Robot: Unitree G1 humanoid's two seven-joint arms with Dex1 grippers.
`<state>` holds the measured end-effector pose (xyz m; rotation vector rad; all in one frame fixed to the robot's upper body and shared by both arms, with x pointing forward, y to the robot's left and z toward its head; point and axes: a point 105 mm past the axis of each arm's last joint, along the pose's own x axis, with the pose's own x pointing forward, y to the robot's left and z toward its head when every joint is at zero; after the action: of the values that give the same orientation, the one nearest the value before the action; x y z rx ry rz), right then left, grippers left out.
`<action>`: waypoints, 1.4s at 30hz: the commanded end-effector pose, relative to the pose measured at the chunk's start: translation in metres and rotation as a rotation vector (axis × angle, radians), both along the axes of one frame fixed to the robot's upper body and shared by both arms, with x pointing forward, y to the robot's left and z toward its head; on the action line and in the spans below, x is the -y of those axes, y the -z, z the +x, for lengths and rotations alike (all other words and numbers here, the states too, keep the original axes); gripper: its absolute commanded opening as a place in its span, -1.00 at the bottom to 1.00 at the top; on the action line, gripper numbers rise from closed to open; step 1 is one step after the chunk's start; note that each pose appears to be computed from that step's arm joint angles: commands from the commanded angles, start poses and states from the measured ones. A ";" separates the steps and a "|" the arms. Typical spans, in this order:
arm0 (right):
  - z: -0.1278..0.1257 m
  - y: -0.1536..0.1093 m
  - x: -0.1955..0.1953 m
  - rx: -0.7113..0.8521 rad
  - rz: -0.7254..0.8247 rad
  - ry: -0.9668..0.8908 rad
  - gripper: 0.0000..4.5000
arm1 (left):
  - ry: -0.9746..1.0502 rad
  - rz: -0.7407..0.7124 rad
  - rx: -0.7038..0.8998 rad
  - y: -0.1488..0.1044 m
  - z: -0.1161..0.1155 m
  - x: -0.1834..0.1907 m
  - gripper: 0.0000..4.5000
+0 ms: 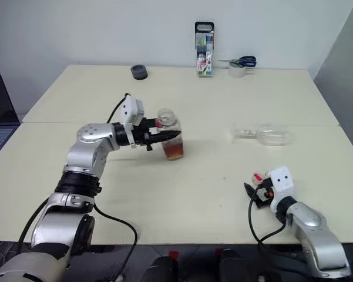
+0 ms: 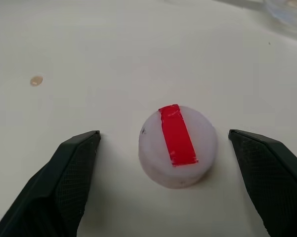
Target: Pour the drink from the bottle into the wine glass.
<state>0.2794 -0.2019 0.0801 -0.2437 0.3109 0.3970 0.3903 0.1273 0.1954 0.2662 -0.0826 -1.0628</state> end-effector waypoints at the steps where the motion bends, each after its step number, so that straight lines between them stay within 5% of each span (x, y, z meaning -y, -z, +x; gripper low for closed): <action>1: -0.005 -0.031 -0.001 0.058 -0.107 -0.145 1.00 | -0.206 -0.020 0.079 -0.017 0.013 -0.034 -0.19; 5: -0.014 -0.062 -0.036 0.102 -0.090 -0.398 1.00 | -0.364 -0.046 0.078 -0.017 0.018 -0.063 -0.19; 14: 0.017 -0.118 -0.133 0.268 0.126 -0.602 1.00 | -0.712 -0.120 0.062 -0.014 0.025 -0.121 -0.19; 21: 0.029 -0.124 -0.174 0.278 0.146 -0.669 1.00 | -0.813 -0.132 0.042 -0.010 0.023 -0.138 -0.19; 36: 0.025 -0.127 -0.188 0.283 0.150 -0.729 1.00 | -0.879 -0.194 -0.016 0.018 0.021 -0.141 -0.19; 37: 0.025 -0.127 -0.189 0.283 0.151 -0.731 1.00 | -0.883 -0.194 -0.016 0.019 0.020 -0.142 0.13; 42: 0.021 -0.127 -0.192 0.280 0.157 -0.746 1.00 | -0.890 -0.197 -0.013 0.022 0.019 -0.144 0.82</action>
<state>0.3084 -0.0172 0.1919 -0.2365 -0.0337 1.0766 0.4091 0.2696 0.1597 0.0750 0.0012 -0.1787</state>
